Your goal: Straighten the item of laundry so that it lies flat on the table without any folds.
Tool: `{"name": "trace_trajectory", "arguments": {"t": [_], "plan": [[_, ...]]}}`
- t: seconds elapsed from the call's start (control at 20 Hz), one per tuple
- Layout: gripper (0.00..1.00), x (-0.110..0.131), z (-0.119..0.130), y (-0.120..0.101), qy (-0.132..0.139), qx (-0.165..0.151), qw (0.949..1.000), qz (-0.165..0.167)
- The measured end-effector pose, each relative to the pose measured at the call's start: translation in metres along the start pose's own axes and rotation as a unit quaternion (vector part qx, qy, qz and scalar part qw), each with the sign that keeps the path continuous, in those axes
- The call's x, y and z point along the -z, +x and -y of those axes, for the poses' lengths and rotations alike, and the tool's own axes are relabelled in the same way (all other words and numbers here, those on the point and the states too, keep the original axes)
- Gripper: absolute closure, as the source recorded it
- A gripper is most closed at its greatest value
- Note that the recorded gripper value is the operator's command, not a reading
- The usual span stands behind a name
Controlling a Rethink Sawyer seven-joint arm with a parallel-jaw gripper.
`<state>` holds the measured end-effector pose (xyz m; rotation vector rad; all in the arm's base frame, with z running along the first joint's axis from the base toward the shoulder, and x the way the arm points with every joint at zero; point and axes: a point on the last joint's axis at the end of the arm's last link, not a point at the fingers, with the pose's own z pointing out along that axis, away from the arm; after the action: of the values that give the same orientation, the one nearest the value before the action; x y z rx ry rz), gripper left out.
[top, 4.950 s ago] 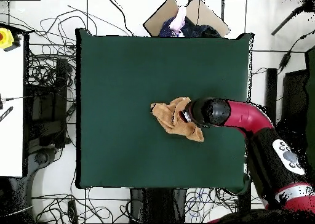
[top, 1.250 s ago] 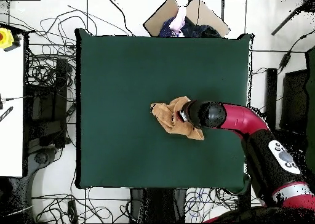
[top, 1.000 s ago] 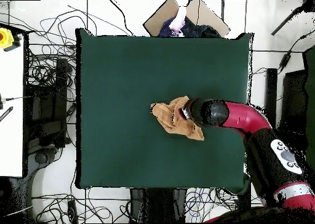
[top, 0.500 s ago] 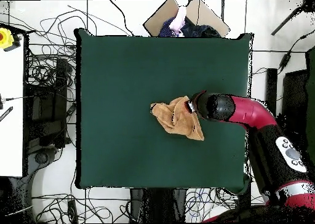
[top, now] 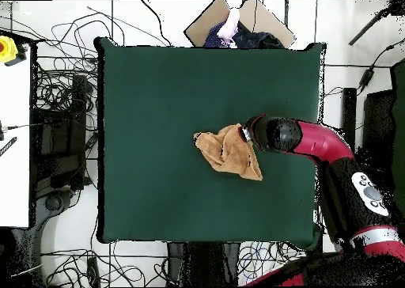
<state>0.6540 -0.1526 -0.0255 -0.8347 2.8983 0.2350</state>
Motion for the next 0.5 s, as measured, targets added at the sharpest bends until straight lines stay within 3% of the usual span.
{"name": "trace_trajectory", "arguments": {"t": [0.5], "plan": [[0.0,-0.019,-0.012,0.003,-0.028,-0.004,0.9996,-0.006]]}}
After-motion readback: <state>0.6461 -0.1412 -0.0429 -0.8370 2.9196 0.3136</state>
